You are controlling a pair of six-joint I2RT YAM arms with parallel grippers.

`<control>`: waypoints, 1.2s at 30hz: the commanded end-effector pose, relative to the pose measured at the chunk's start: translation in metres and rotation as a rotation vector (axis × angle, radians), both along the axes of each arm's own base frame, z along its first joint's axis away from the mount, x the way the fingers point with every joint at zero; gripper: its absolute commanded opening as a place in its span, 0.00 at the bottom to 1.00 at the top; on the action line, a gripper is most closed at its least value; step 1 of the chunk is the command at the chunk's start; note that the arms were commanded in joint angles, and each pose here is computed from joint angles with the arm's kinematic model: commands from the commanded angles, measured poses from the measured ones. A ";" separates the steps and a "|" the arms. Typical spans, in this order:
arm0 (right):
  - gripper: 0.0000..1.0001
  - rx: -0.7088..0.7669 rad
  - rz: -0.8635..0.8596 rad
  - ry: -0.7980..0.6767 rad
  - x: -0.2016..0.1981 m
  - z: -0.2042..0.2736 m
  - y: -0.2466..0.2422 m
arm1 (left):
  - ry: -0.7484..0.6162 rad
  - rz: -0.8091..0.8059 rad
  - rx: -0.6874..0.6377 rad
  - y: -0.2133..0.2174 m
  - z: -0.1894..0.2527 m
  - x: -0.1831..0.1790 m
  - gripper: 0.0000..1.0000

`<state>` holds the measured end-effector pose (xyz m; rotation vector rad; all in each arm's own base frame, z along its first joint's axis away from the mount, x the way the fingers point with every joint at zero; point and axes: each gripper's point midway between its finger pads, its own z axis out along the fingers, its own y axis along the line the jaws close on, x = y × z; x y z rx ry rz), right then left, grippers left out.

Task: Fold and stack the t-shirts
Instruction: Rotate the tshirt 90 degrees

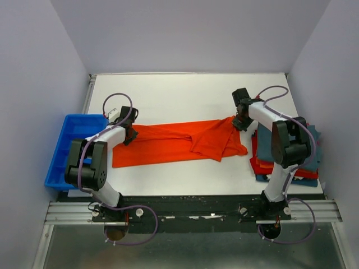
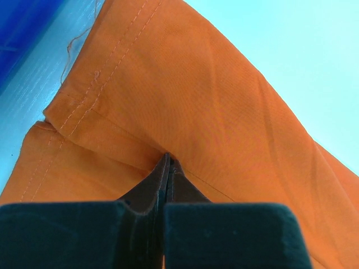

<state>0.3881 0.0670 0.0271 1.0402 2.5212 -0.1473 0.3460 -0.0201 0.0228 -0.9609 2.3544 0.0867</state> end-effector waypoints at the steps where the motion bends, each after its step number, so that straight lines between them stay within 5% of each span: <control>1: 0.01 -0.065 0.088 -0.151 0.015 0.045 0.002 | 0.100 -0.020 0.013 0.005 -0.013 -0.028 0.00; 9: 0.01 0.003 0.201 -0.164 0.039 0.043 0.040 | 0.067 -0.014 0.027 0.007 -0.002 -0.025 0.01; 17: 0.01 0.003 0.120 0.018 0.038 -0.005 0.043 | 0.077 0.008 0.009 0.006 -0.006 -0.030 0.01; 23: 0.01 0.021 0.080 0.007 0.043 -0.003 0.039 | 0.086 0.014 -0.034 0.000 -0.011 -0.035 0.01; 36: 0.01 0.039 0.157 0.086 0.050 -0.022 0.069 | 0.124 0.012 -0.047 -0.013 -0.012 -0.082 0.01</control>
